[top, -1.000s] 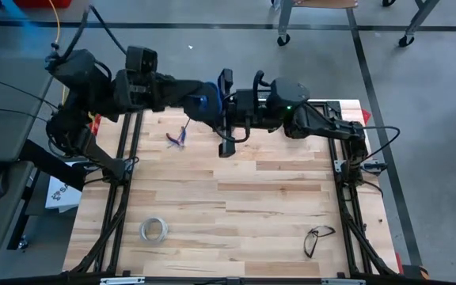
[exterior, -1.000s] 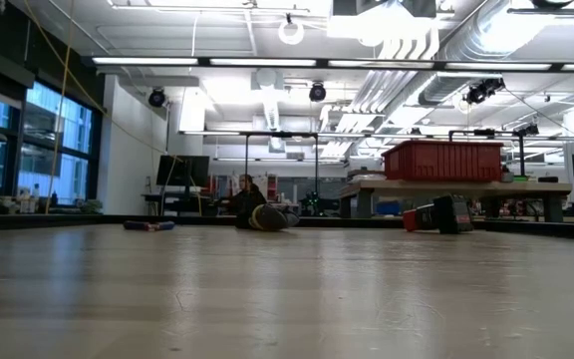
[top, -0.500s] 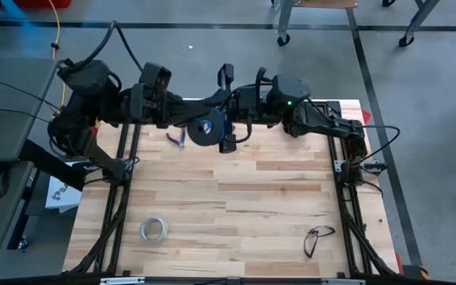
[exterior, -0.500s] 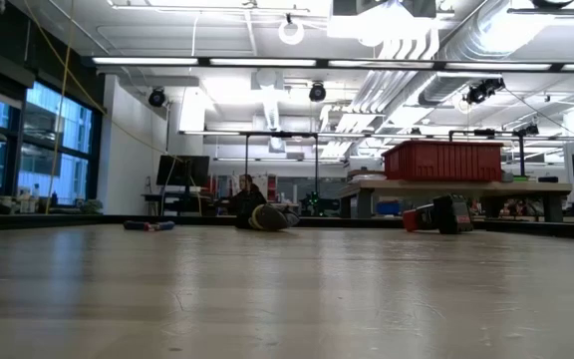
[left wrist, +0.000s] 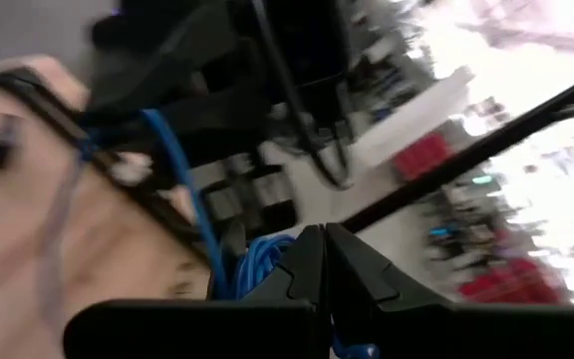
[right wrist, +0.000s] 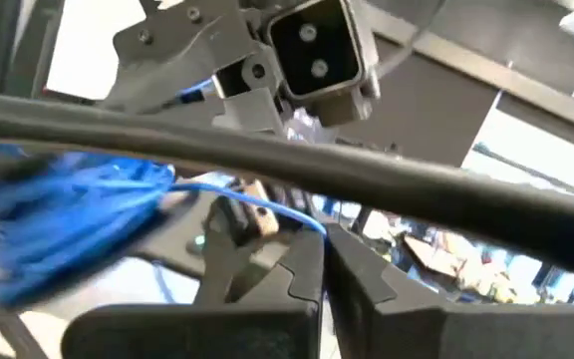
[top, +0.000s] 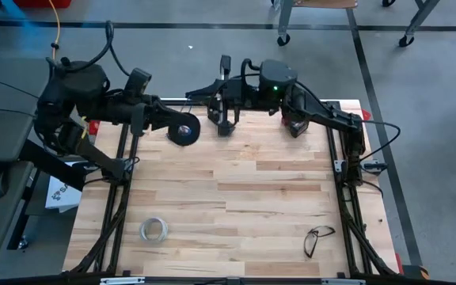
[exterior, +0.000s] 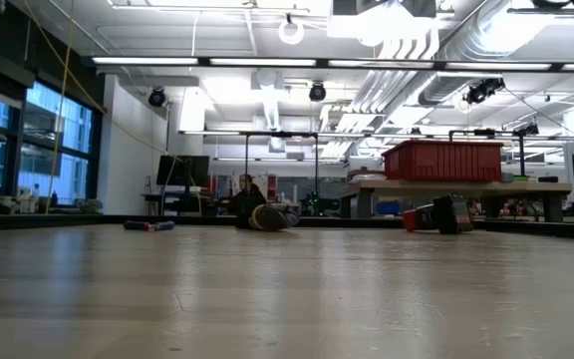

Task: Coil cords
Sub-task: Coil the blue wire onto the black spool

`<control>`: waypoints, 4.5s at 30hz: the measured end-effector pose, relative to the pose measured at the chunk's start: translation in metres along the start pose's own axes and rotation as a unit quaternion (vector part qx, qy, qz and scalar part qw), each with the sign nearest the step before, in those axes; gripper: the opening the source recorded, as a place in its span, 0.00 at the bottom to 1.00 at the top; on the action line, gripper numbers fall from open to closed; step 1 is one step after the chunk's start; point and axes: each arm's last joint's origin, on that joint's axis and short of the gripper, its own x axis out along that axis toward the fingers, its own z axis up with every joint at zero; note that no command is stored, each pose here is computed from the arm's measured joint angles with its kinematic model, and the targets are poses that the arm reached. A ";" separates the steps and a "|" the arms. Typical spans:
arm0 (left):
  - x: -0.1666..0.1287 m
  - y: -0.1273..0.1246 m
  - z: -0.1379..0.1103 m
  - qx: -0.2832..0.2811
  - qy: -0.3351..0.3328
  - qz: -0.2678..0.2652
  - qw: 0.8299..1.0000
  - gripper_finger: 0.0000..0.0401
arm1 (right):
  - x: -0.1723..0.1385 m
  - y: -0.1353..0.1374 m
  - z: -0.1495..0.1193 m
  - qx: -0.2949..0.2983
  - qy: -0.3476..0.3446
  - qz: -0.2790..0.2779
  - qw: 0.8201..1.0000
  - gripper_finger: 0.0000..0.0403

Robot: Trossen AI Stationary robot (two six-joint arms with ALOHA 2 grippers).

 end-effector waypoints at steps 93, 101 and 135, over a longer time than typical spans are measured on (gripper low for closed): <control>-0.025 0.002 0.023 0.440 -0.065 -0.018 0.895 0.01 | -0.035 -0.018 0.006 0.208 0.084 0.060 0.973 0.24; -0.018 0.002 0.022 0.433 -0.058 -0.016 0.899 0.01 | -0.035 -0.018 0.006 0.190 0.079 0.063 0.977 0.24; -0.002 -0.004 0.027 0.402 -0.100 -0.030 0.910 0.01 | -0.032 -0.006 0.011 0.160 0.079 0.057 0.982 0.01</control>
